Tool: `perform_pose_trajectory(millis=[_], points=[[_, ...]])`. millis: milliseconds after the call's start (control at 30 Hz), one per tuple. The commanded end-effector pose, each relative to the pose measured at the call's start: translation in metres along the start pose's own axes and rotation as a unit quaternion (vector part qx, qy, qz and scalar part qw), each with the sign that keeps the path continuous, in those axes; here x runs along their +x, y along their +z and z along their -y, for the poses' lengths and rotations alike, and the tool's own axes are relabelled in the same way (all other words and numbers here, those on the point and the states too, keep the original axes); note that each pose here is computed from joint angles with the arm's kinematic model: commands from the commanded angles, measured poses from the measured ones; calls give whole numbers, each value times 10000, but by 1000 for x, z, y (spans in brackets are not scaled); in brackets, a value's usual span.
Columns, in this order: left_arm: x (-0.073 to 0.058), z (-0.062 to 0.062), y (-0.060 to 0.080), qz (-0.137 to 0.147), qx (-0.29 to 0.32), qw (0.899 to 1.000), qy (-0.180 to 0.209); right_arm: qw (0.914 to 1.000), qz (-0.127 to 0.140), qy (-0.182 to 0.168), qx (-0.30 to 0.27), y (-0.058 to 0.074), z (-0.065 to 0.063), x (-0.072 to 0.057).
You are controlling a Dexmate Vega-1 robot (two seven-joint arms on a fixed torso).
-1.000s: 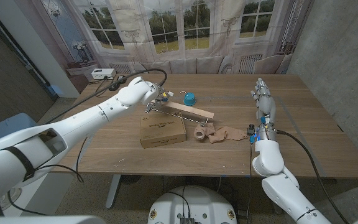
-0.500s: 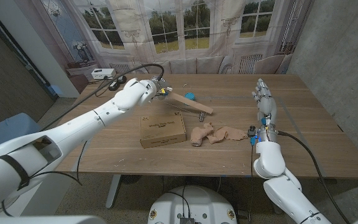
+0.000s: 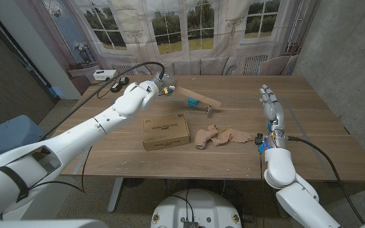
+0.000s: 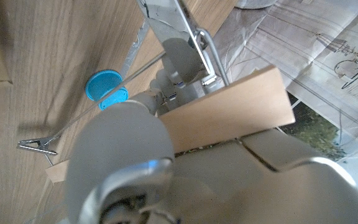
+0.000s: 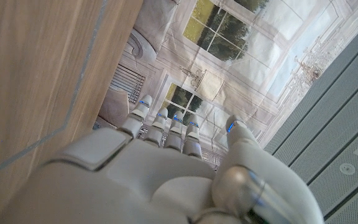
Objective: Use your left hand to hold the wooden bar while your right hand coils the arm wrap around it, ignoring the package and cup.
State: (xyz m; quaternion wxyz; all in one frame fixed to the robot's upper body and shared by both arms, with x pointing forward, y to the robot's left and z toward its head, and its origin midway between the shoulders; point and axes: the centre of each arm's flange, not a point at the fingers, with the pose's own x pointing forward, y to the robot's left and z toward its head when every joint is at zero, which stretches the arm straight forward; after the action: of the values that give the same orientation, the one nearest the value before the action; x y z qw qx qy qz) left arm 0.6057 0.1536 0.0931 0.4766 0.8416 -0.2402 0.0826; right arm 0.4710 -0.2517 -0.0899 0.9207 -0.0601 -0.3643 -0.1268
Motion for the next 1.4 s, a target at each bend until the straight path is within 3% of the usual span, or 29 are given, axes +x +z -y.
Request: perform_pose_trajectory(millis=[33, 267, 867, 1133, 1400], points=[[-13, -15, 3, -78, -639, 9913, 1151, 9938, -398, 215, -1020, 12, 0, -26], [-15, -18, 6, -88, -760, 9875, 1381, 9887, -512, 343, -1366, 18, -4, -36], [-19, -18, 4, -77, -1240, 9814, 1465, 9672, -670, 800, -2315, 37, -33, -60], [-17, -17, 0, -72, -1442, 9792, 1427, 9555, -703, 1154, -2622, 43, -52, -62], [-18, -16, -1, -99, -1470, 9792, 1396, 9375, -727, 1426, -3090, 48, -67, -60]])
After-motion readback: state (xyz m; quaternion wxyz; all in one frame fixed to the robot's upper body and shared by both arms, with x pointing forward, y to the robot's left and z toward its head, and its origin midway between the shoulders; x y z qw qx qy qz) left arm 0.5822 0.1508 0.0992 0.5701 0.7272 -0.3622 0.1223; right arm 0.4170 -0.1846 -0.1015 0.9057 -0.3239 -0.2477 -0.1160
